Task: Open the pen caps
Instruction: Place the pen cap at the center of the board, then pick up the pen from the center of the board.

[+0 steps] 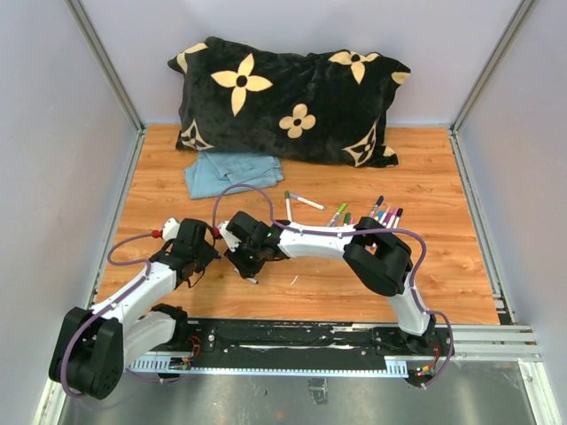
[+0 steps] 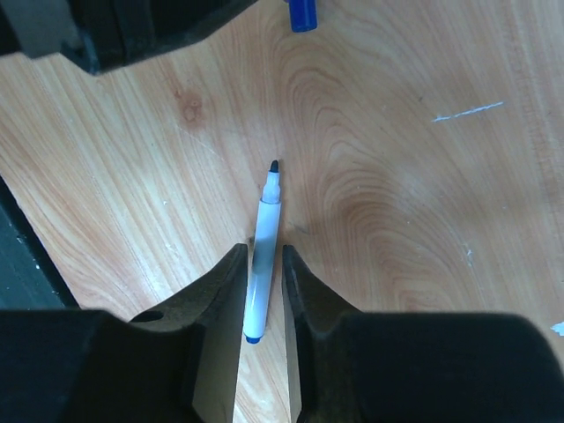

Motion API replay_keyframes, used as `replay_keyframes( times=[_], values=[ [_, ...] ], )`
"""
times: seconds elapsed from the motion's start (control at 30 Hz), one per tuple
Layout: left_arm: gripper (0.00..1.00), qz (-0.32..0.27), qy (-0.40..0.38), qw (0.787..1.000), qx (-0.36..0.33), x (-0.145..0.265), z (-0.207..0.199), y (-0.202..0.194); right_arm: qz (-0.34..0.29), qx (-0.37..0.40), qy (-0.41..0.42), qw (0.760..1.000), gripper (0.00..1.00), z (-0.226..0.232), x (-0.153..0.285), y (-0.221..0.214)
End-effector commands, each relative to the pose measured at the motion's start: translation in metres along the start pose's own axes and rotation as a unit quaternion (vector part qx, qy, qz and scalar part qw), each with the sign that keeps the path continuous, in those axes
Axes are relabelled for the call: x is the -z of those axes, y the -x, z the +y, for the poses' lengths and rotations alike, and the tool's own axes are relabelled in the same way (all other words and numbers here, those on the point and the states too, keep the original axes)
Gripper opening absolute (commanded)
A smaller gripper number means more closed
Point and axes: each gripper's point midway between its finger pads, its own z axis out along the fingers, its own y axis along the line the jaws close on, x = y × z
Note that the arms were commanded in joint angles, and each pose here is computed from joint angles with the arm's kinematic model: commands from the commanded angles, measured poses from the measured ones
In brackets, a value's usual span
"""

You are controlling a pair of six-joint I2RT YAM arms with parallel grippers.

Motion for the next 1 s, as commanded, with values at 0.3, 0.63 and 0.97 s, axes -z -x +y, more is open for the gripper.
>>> replay_keyframes(
  times=[0.3,0.63,0.97],
  values=[
    [0.52,0.001,-0.042,0.999,-0.008,0.025,-0.010,0.007,0.002,0.087,-0.022,0.996,0.40,-0.006,0.037,0.007],
    [0.60,-0.024,-0.163,0.986,-0.023,0.063,-0.045,0.023,-0.035,0.190,0.078,0.978,0.54,0.025,0.096,0.012],
    [0.67,0.025,-0.442,0.891,-0.097,0.115,-0.116,-0.011,-0.106,0.302,0.100,0.942,0.64,0.011,0.208,-0.021]
  ],
)
